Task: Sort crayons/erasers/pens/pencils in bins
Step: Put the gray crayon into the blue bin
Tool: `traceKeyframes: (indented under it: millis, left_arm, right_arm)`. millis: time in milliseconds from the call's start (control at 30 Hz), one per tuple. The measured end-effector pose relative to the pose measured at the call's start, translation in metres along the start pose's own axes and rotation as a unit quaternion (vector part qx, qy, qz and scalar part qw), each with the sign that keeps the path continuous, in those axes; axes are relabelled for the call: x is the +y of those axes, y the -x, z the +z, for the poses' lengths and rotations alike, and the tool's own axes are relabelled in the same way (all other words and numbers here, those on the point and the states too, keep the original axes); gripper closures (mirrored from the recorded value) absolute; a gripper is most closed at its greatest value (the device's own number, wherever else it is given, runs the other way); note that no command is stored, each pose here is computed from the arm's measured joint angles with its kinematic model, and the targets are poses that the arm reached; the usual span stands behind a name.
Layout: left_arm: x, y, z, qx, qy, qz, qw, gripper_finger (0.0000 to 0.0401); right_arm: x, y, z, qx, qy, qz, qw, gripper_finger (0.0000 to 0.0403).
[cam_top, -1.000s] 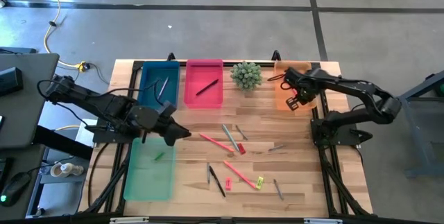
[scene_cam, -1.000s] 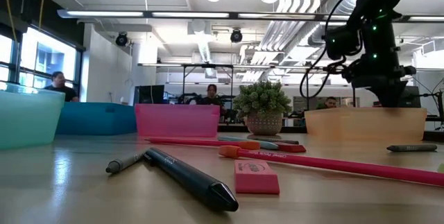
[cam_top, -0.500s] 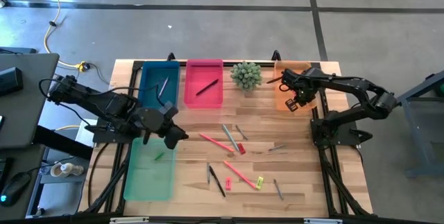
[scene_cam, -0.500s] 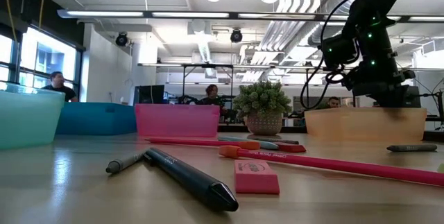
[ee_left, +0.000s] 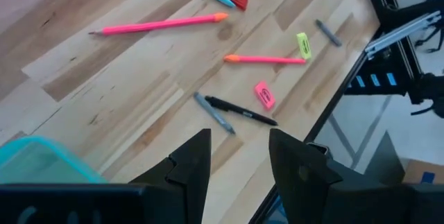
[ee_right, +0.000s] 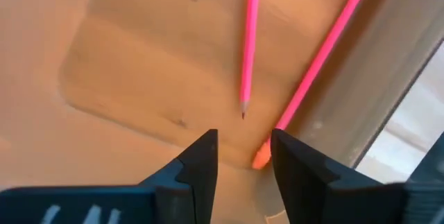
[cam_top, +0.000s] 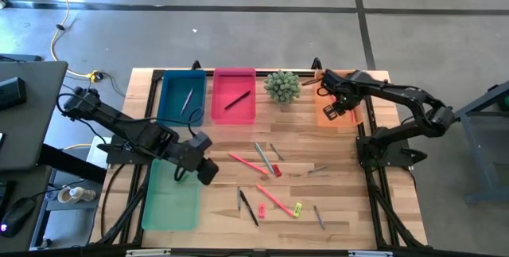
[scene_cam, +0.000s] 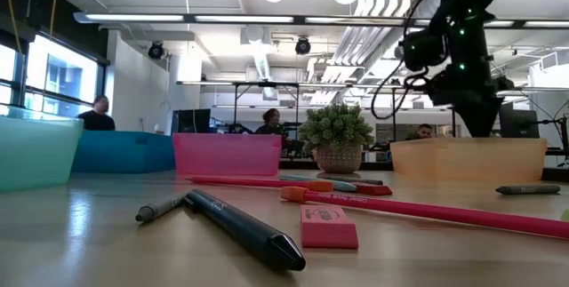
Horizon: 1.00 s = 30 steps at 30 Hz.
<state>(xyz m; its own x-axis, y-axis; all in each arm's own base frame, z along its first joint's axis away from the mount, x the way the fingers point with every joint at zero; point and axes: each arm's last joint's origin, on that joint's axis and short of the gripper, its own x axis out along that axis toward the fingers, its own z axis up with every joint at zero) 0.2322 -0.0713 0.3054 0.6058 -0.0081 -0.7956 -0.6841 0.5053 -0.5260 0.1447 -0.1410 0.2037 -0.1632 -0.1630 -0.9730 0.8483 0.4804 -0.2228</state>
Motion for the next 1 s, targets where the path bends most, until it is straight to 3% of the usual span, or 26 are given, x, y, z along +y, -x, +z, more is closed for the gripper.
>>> traceKeyframes:
  millis: [200,533,733,1000]
  left_arm:
    - [-0.002,0.001,-0.001,0.007,0.023,-0.005,1.000,0.0268]
    - [-0.025,0.027,0.011,-0.007,0.053,-0.006,0.999,0.0268]
    - [-0.031,0.016,0.008,0.004,0.067,0.078,0.995,0.0268]
    - [-0.041,-0.034,-0.008,0.015,0.094,0.156,0.983,0.0268]
  right_arm:
    - [-0.004,0.027,0.009,-0.015,0.000,0.001,1.000,0.0279]
    - [-0.012,0.073,0.026,-0.081,0.018,-0.006,0.997,0.0279]
    - [-0.016,0.091,0.030,-0.120,0.023,-0.016,0.992,0.0279]
    - [-0.018,0.096,0.028,-0.132,0.042,-0.020,0.990,0.0279]
